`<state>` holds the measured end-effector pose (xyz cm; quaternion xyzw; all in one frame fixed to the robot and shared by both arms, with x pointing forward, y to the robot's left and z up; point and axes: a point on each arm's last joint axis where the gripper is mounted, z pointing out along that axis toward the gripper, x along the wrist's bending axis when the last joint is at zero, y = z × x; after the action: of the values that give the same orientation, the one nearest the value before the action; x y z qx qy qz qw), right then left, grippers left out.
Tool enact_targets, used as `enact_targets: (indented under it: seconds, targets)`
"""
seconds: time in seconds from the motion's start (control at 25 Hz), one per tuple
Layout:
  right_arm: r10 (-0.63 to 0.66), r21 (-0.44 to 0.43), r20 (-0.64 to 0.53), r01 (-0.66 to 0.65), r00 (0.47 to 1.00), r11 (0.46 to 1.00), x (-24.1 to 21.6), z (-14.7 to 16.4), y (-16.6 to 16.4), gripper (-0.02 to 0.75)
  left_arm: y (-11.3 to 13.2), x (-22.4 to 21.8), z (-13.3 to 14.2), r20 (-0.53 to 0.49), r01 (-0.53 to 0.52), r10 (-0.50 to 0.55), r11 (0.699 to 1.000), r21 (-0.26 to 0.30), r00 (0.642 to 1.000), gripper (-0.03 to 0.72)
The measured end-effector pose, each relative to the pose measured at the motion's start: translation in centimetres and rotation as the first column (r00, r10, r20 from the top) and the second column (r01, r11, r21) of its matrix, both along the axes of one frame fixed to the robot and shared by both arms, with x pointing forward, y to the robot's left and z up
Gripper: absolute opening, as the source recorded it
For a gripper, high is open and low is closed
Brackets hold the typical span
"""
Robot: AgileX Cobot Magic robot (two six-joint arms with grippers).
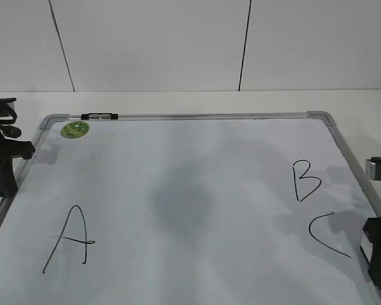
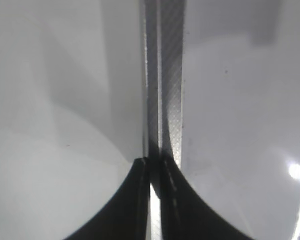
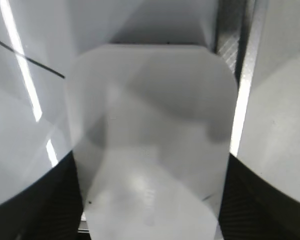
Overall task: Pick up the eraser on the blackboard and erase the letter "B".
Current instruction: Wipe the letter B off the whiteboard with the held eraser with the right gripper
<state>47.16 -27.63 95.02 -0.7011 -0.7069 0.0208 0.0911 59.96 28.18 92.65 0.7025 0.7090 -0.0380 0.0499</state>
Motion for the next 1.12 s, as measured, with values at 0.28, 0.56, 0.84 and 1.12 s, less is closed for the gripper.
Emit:
enact_targets:
  seconds: [0.28,0.56,0.84,1.12]
  targets:
    - [0.006,0.004,-0.024,-0.006,1.0,1.0,0.3,0.9,0.1,0.534,0.0,0.0,0.0,0.0,0.0,0.0,1.0,0.0,1.0,0.02]
    - [-0.008,0.013,0.139,0.006,0.99,1.0,4.3,5.2,0.3,0.534,0.0,0.0,0.0,0.0,0.0,0.0,1.0,0.0,1.0,0.02]
    - [-0.015,0.015,0.172,0.012,0.985,1.0,9.7,5.0,0.6,0.534,0.0,0.0,0.0,0.0,-0.001,0.001,1.0,-0.001,1.0,0.02]
    - [-0.007,0.011,0.16,0.005,0.987,1.0,14.2,3.8,0.8,0.534,0.0,0.0,0.0,-0.002,-0.001,0.001,1.0,-0.002,1.0,0.02]
